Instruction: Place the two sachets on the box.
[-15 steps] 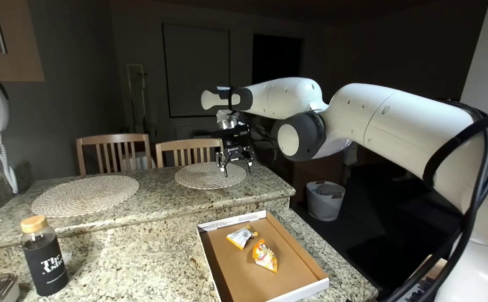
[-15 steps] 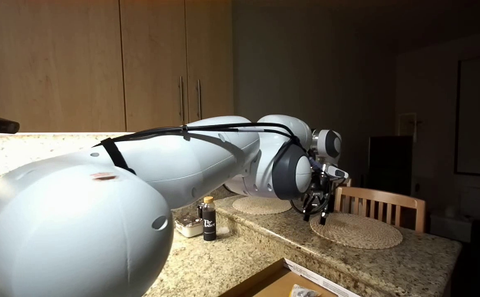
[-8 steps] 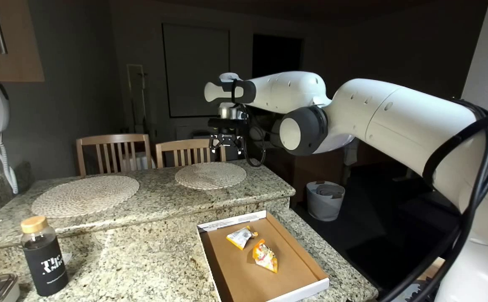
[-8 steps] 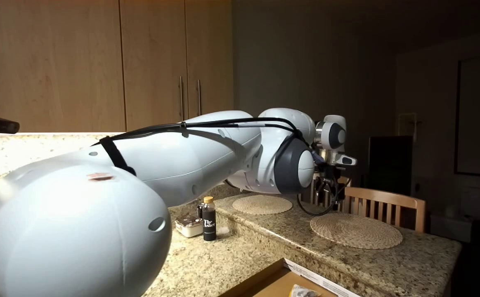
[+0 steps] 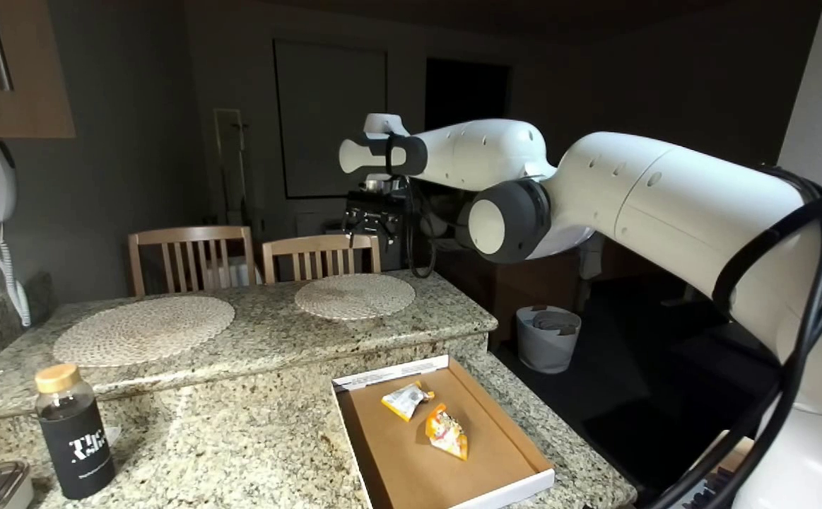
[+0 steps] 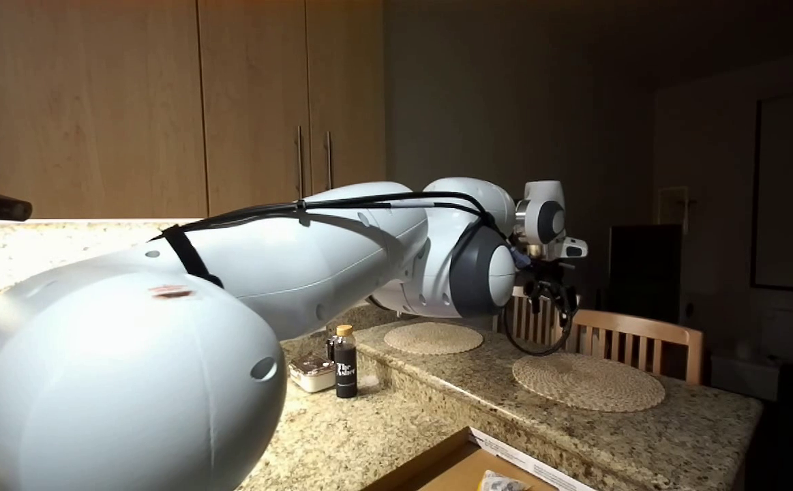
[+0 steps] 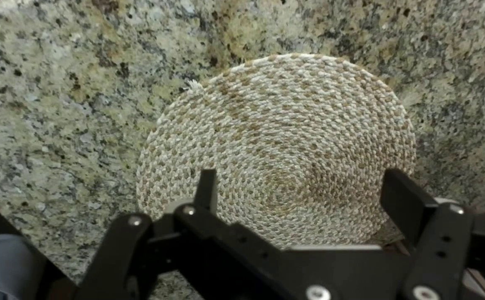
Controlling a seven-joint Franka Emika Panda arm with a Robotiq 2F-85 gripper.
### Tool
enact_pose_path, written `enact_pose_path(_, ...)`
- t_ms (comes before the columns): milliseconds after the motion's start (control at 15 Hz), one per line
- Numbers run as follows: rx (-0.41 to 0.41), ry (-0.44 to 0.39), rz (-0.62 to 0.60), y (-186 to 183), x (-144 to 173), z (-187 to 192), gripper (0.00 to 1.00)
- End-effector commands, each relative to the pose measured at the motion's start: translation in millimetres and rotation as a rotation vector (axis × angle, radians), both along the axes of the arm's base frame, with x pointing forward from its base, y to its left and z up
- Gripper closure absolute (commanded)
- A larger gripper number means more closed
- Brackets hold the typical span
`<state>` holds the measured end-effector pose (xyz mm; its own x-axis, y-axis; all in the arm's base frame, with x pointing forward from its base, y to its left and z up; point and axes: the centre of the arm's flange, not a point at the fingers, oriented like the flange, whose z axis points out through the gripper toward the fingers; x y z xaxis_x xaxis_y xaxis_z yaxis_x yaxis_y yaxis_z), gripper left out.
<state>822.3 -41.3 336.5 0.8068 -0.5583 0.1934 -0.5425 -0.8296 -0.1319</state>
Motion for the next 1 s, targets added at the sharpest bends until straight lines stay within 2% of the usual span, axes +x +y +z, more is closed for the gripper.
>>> enact_pose_path(0, -0.054, 0.070, 0.082, 0.4, -75.7, 11.3, 0.00)
enact_pose_path(133, -0.069, 0.119, 0.100, -1.0, -80.9, 17.4, 0.00)
enact_pose_path(400, -0.075, 0.156, 0.117, -7.3, -91.2, 34.6, 0.00)
enact_pose_path(467, -0.056, 0.138, 0.088, -5.5, -19.1, 29.5, 0.00)
enact_pose_path(933, -0.056, 0.144, 0.089, -4.6, -19.1, 26.0, 0.00)
